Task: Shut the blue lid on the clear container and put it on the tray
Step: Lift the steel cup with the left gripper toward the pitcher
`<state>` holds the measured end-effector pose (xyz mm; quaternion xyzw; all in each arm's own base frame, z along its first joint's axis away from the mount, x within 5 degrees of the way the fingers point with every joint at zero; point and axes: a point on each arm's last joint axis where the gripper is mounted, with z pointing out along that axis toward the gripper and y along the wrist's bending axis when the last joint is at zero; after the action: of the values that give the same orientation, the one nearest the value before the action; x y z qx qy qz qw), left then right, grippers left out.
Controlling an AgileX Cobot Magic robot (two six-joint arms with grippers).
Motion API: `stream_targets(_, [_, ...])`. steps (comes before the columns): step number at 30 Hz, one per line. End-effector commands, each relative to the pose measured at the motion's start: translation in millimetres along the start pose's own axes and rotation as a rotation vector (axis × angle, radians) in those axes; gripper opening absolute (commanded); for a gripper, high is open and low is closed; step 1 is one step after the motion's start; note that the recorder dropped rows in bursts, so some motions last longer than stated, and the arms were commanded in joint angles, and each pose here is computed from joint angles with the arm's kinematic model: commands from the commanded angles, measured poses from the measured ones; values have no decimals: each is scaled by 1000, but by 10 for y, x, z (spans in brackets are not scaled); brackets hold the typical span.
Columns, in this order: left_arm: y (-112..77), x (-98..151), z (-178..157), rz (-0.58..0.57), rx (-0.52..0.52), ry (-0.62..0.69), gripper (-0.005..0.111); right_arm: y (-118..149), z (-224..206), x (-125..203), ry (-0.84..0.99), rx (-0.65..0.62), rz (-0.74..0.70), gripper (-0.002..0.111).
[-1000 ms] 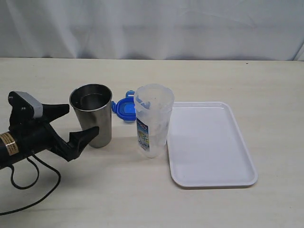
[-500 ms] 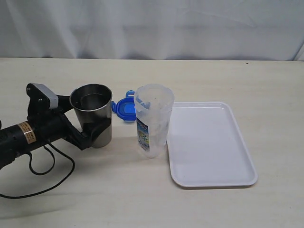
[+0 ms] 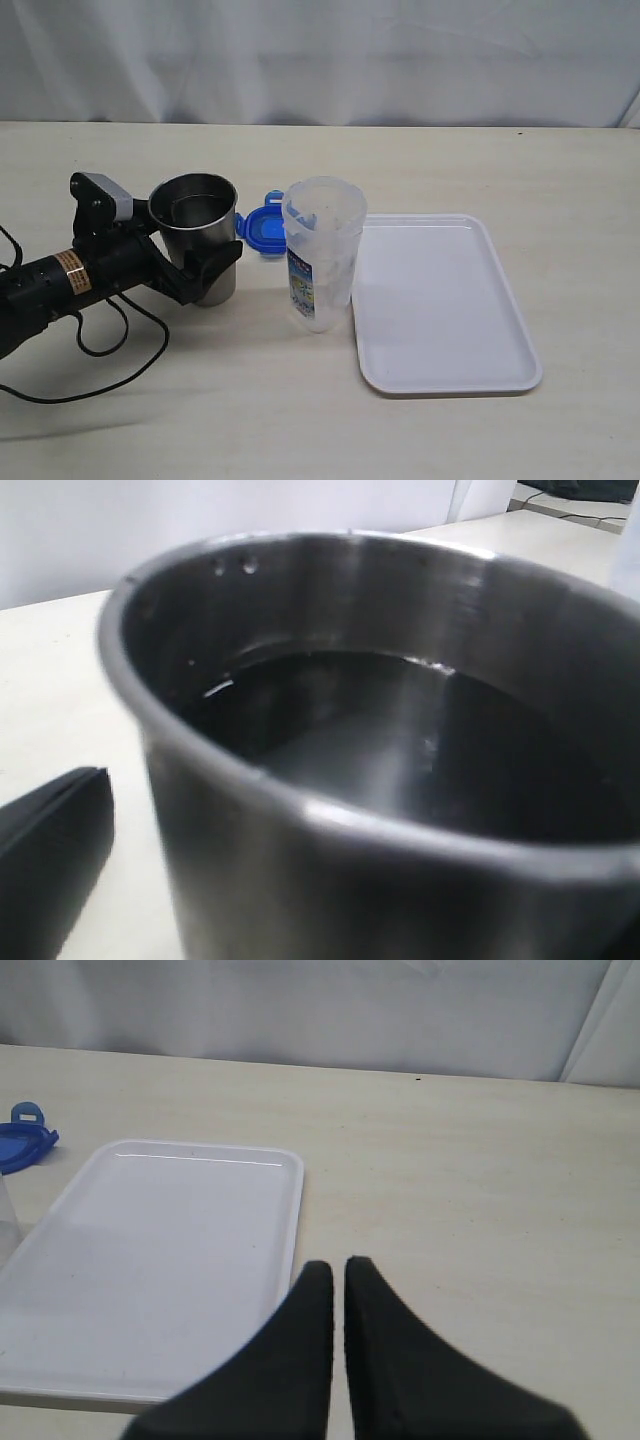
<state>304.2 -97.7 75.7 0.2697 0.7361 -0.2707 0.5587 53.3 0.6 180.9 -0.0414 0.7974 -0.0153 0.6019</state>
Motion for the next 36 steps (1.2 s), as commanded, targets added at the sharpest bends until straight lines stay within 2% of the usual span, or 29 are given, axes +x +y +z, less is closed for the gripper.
stream_targets(1, [21,-15,14,-12,-16,-12,105,-2,-1,-5,-14,4,2,5])
stream_targets(19, [16,-14,14,-10,-11,-11,104,-2,-1,-5,-14,4,2,5])
stream_targets(21, [16,-14,14,-10,-11,-11,93,-2,-1,-5,-14,4,2,5])
stream_targets(22, [15,-13,14,-9,-9,-11,79,-2,-1,-5,-14,4,2,5])
stream_targets(26, [-22,-6,14,6,31,-2,45,-2,-1,-5,-14,4,2,5])
stream_targets(32, [-18,-6,14,5,27,-3,19,-2,-1,-5,-14,4,2,5])
stream_targets(36, [-22,-6,14,4,31,-2,8,-2,-1,-5,-14,4,2,5])
